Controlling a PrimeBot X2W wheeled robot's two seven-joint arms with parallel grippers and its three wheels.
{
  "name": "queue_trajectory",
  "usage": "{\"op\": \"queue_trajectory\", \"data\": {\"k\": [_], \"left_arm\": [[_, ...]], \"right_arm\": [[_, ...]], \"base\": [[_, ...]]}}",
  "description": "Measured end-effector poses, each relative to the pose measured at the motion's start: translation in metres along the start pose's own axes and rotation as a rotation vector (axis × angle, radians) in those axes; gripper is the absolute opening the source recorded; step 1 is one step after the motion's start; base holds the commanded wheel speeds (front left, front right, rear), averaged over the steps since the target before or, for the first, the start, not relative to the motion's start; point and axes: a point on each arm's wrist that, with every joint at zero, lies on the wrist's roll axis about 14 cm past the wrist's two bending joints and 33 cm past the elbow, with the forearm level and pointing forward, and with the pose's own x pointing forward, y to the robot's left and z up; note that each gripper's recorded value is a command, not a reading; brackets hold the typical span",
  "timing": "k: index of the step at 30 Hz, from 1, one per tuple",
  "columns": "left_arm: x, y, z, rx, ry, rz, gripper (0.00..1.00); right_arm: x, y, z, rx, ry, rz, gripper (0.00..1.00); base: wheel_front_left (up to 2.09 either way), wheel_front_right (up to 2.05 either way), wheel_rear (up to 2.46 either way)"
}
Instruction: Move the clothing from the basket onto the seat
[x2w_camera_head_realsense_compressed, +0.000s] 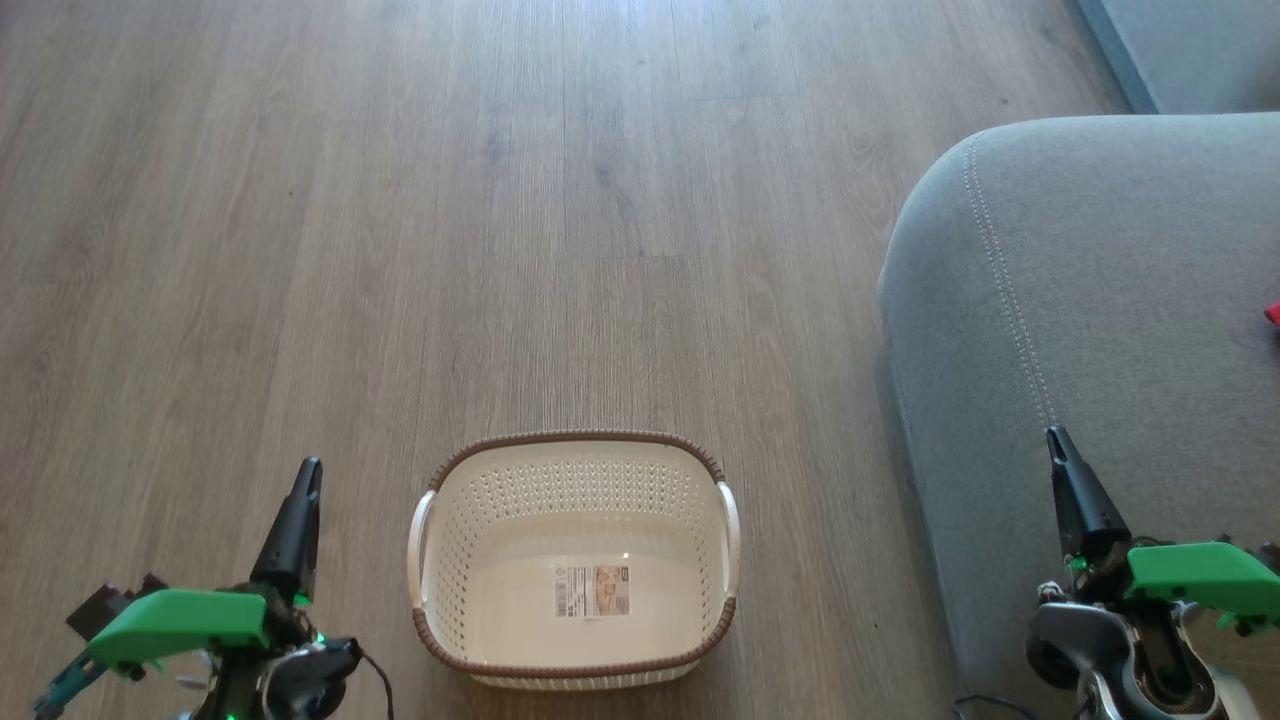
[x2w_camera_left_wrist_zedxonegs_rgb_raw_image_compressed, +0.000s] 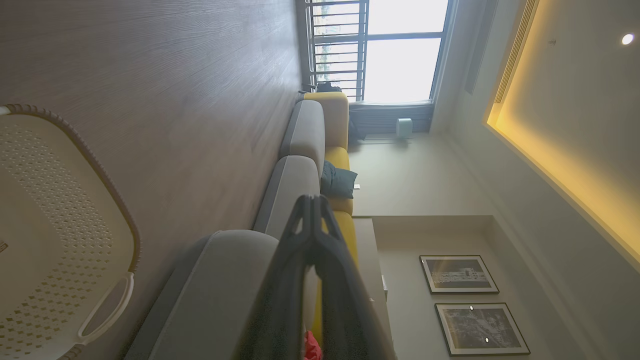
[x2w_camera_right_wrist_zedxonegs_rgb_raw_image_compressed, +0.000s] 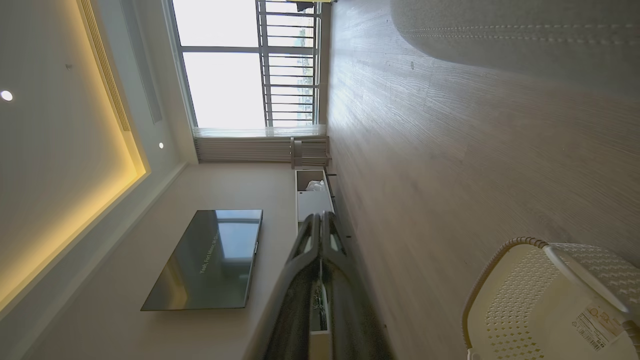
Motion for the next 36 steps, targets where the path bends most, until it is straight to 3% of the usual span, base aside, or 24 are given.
{"op": "queue_trajectory", "data": {"k": [36], "left_arm": [[0.0001,-0.0008,0.0042,-0.009,-0.009,-0.003,0.0]], "right_arm": [[0.0005,0.0011,0.0021,0.004,-0.002,0.003,0.0]], "base": [[0.0,0.0,0.0]]}}
